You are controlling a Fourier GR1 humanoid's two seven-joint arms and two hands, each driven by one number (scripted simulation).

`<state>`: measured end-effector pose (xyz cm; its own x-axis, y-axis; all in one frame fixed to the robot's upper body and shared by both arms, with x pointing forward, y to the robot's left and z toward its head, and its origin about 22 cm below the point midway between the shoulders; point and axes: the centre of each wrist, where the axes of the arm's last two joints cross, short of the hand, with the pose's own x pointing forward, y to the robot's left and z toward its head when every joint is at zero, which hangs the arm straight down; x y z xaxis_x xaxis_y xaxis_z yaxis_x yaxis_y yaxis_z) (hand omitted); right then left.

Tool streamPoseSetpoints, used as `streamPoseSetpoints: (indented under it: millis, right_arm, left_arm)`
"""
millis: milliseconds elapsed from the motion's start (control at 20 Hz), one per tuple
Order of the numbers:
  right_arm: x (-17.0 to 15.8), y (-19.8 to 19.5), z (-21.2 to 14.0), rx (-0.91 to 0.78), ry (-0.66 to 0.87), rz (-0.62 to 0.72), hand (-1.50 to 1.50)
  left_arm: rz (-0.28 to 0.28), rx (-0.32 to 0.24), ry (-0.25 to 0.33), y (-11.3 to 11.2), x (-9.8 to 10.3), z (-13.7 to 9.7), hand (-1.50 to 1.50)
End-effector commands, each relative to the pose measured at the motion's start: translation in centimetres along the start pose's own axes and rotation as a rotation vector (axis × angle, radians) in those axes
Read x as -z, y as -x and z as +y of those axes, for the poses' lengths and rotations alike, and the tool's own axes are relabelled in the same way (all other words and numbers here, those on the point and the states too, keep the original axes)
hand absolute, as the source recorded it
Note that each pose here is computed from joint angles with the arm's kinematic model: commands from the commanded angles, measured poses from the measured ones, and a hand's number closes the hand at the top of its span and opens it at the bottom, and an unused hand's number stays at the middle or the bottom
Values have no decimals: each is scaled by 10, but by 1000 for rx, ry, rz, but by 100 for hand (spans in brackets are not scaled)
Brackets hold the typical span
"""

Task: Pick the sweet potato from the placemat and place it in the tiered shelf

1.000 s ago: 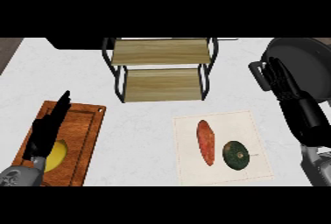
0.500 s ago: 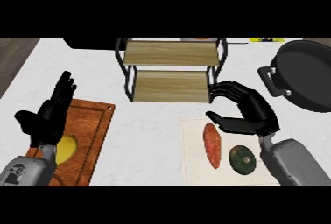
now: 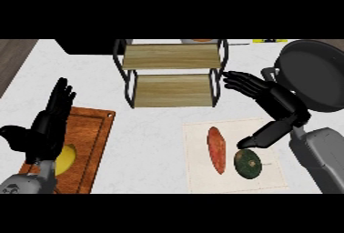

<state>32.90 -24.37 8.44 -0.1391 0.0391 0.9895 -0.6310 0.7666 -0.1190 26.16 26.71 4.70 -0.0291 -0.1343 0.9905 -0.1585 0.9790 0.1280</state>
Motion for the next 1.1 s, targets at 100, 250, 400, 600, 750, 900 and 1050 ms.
streamPoseSetpoints:
  millis: [100, 250, 400, 600, 750, 900, 1050]
  right_arm:
    - [5, -60, 2, -337, -263, 155, -150]
    - [16, -91, 14, -580, -263, 173, -150]
    - [14, -99, 37, -801, -299, 237, -150]
    - [21, -94, 82, -928, -307, 343, -150]
    - [13, -84, 107, -922, -288, 401, -150]
    - [20, -71, 113, -999, -277, 443, -150]
    - [36, -56, 140, -1085, -272, 443, -150]
  left_arm:
    - [5, 1, -17, -3, -3, 3, 0]
    - [-5, 11, -25, -8, -4, 1, 0]
    - [4, 4, -33, -7, -4, 10, 0]
    - [10, -1, -37, -14, 5, 9, 0]
    - [10, -10, -40, -16, 7, 24, 0]
    - [11, 0, -28, -12, 4, 15, 0]
    - [7, 2, -23, -9, 5, -4, 0]
